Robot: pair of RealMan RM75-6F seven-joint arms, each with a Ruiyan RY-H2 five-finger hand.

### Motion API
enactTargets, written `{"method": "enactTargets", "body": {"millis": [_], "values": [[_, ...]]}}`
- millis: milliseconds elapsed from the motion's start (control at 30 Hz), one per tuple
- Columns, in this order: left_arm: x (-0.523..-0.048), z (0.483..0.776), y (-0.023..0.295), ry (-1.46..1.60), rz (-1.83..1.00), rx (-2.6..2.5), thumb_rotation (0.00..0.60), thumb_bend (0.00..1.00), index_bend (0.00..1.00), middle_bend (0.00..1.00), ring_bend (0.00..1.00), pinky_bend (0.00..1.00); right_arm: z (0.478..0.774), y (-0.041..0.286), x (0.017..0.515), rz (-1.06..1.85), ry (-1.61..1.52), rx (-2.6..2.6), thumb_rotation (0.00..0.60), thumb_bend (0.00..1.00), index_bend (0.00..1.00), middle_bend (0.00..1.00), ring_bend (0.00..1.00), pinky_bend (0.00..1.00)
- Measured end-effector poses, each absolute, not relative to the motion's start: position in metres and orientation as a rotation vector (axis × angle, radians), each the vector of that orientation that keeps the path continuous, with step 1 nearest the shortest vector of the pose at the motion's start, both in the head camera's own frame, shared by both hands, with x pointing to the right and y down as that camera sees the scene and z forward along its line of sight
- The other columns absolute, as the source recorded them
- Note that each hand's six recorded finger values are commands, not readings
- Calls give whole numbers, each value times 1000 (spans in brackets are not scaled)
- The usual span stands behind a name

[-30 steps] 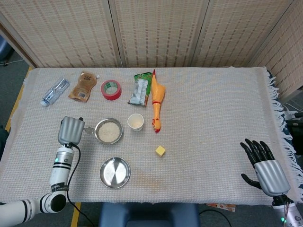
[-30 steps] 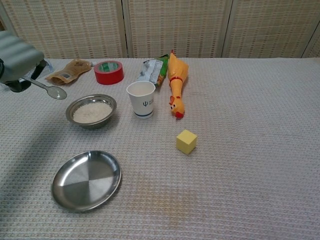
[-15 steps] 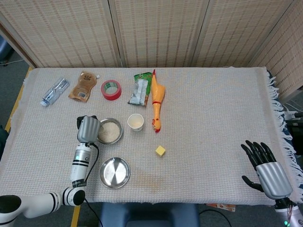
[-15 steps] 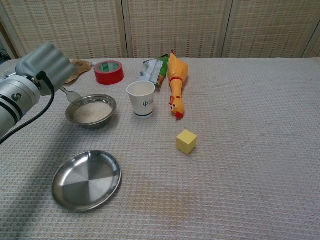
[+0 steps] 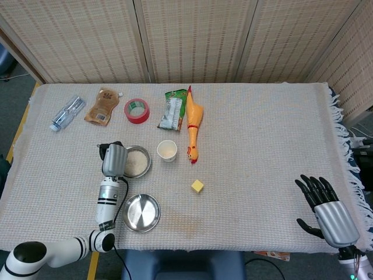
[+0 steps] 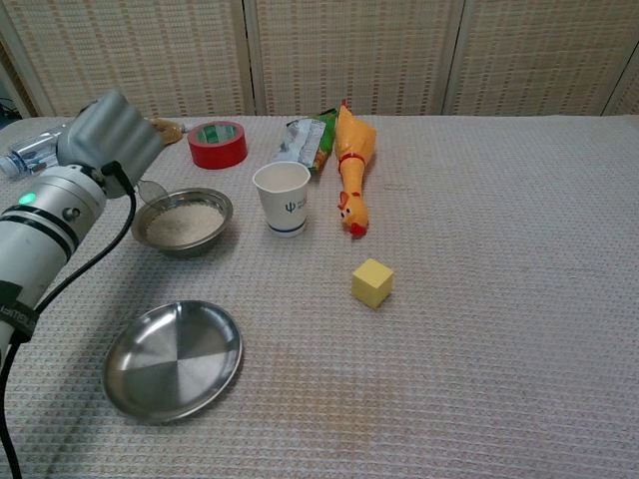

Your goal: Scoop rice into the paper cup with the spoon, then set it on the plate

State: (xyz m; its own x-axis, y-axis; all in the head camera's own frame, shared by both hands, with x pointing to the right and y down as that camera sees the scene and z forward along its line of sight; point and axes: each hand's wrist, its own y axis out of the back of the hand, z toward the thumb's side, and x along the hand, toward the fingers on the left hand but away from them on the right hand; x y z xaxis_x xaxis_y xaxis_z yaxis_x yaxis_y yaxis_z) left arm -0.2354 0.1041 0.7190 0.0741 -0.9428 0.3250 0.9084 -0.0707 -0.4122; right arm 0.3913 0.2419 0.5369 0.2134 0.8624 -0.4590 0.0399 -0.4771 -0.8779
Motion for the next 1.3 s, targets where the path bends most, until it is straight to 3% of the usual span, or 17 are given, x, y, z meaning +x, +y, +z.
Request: {"method": "enactTargets", "body": {"millis": [733, 1300], "values": [[-227, 743, 119, -16, -1495, -604, 600, 417, 555, 1000, 1000, 1000, 537, 240, 392, 1354, -854, -1720, 600, 104, 0, 0, 0, 0], [-212, 731, 123, 66, -1496, -811, 600, 417, 594, 1000, 1000, 1000, 538, 240, 392, 1356, -851, -1717, 600, 104, 0, 0, 0, 0]]}}
